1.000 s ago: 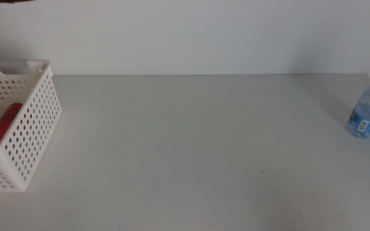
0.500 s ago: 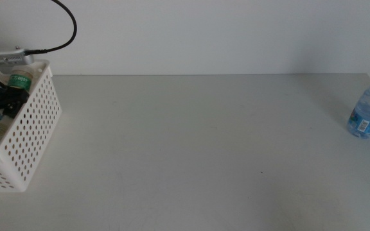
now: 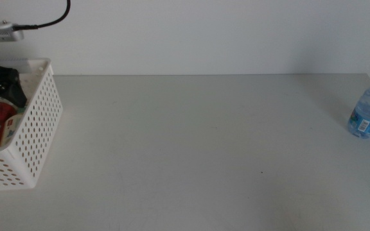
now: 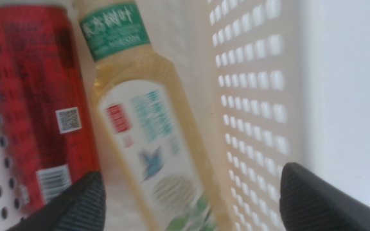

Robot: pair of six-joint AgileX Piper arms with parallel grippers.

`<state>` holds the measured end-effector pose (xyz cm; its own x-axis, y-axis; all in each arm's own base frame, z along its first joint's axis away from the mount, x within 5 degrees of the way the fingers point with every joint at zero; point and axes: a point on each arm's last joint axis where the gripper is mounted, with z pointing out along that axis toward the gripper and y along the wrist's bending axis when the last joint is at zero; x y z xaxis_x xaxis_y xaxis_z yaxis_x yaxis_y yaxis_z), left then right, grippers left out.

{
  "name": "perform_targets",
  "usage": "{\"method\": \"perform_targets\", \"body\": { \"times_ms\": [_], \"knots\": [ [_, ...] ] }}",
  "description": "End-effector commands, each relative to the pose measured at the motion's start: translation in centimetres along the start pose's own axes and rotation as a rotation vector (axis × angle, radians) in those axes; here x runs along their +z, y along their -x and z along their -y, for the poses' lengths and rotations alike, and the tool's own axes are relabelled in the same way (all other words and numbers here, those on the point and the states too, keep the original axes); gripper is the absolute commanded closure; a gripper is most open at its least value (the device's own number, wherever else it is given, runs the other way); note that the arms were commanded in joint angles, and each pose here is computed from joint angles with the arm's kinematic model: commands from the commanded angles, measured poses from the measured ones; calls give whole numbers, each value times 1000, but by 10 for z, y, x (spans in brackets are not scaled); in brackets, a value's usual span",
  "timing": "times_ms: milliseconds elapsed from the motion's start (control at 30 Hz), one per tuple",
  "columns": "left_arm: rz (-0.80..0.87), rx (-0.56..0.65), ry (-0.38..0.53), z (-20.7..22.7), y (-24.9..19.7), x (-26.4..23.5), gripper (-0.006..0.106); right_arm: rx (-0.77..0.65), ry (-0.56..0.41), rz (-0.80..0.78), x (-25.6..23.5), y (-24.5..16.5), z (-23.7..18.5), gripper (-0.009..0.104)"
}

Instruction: Use arms to grab the bottles and put them into the dustbin to the left of the table.

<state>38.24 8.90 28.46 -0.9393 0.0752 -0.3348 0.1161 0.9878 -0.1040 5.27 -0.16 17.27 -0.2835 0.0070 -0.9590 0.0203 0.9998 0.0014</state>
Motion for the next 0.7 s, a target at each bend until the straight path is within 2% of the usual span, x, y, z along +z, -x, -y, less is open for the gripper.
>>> {"method": "perform_targets", "body": {
  "times_ms": [0, 167, 400, 467, 667],
  "knots": [
    [136, 17, 5, 16, 2, -52, 11, -22, -9, 70, -2, 7, 1, 30],
    [224, 49, -24, 40, -9, -98, 21, -22, -9, 70, -2, 7, 1, 30],
    [311, 277, -39, 110, -31, -152, 30, -22, -9, 70, -2, 7, 1, 30],
    [322, 274, -54, 130, -40, -156, 30, -22, -9, 70, -2, 7, 1, 30],
    [389, 147, -57, 174, -99, -163, 30, -22, -9, 70, -2, 7, 1, 30]
  ]
}}
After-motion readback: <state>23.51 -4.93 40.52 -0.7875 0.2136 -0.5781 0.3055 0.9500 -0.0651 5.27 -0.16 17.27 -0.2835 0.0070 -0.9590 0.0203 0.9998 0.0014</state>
